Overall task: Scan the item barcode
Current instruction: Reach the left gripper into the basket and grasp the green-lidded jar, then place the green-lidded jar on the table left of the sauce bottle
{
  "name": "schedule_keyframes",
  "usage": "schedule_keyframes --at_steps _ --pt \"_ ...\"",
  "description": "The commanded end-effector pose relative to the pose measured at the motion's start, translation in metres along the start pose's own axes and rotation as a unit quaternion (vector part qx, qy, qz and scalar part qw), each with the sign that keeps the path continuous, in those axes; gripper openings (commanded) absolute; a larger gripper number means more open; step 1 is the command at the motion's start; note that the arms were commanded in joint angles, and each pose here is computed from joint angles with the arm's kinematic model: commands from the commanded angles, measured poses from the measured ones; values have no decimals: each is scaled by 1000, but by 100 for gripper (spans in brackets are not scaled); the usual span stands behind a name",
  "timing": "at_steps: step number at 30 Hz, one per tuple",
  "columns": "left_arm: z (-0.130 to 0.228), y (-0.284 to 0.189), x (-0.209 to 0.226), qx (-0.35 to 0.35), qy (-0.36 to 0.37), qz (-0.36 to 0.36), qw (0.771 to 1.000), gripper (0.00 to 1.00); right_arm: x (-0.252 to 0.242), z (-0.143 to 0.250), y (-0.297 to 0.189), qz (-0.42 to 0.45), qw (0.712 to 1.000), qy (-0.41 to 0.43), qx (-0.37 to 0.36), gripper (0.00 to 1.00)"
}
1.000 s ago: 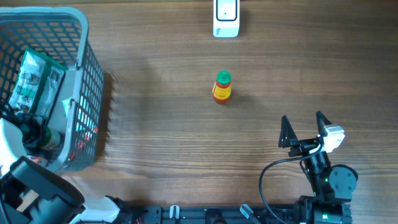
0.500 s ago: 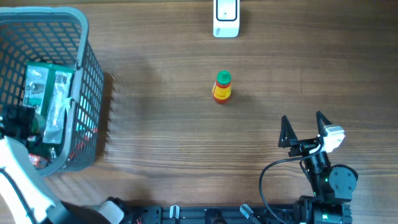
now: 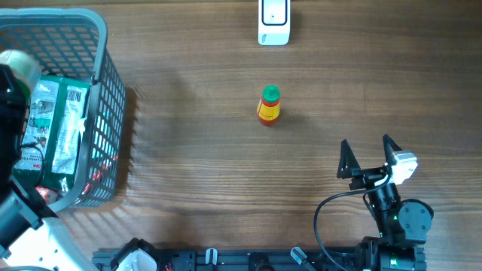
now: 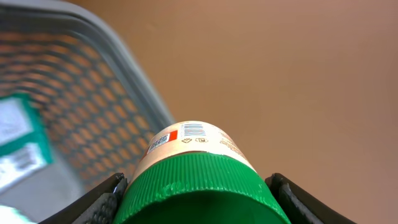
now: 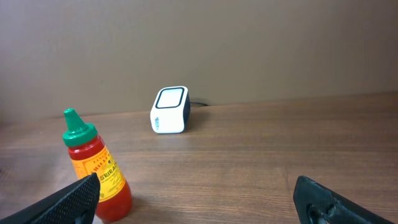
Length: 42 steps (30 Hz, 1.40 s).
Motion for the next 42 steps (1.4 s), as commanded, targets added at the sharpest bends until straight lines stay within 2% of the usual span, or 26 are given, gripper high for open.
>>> schedule_keyframes --at_steps 1,7,10,13,17,21,27,29,36,42 --pt "19 -9 -43 57 -5 100 993 65 -1 -1 0 5 1000 0 -4 100" --pt "77 0 -97 169 25 203 964 65 -1 -1 0 5 1000 0 -4 100" --pt "105 8 -109 207 51 216 953 65 -1 -1 0 6 1000 0 -4 100" --pt "155 29 -109 263 97 174 944 64 -1 -1 0 6 1000 0 -4 100" --pt "204 47 -100 326 148 137 924 63 -1 -1 0 5 1000 0 -4 100" --pt "255 68 -82 372 206 64 903 64 -1 -1 0 6 1000 0 -4 100" --pt "326 82 -64 431 286 14 856 64 -1 -1 0 6 1000 0 -4 100" --pt "353 83 -58 451 327 10 830 64 -1 -1 0 5 1000 0 -4 100" --pt "406 90 -35 476 377 -31 794 64 -1 -1 0 5 1000 0 -4 100" --pt "427 100 -32 476 391 -15 788 65 -1 -1 0 5 1000 0 -4 100"
Point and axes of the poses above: each gripper's point midway between its finger pads, its own y axis out along the fingers, its own x axis along the line the jaws close on, z = x × y, the point moved 6 cm from there along -y, back along the fingers, and after that the axes turned 7 degrees about y, right-handed, at the moved point
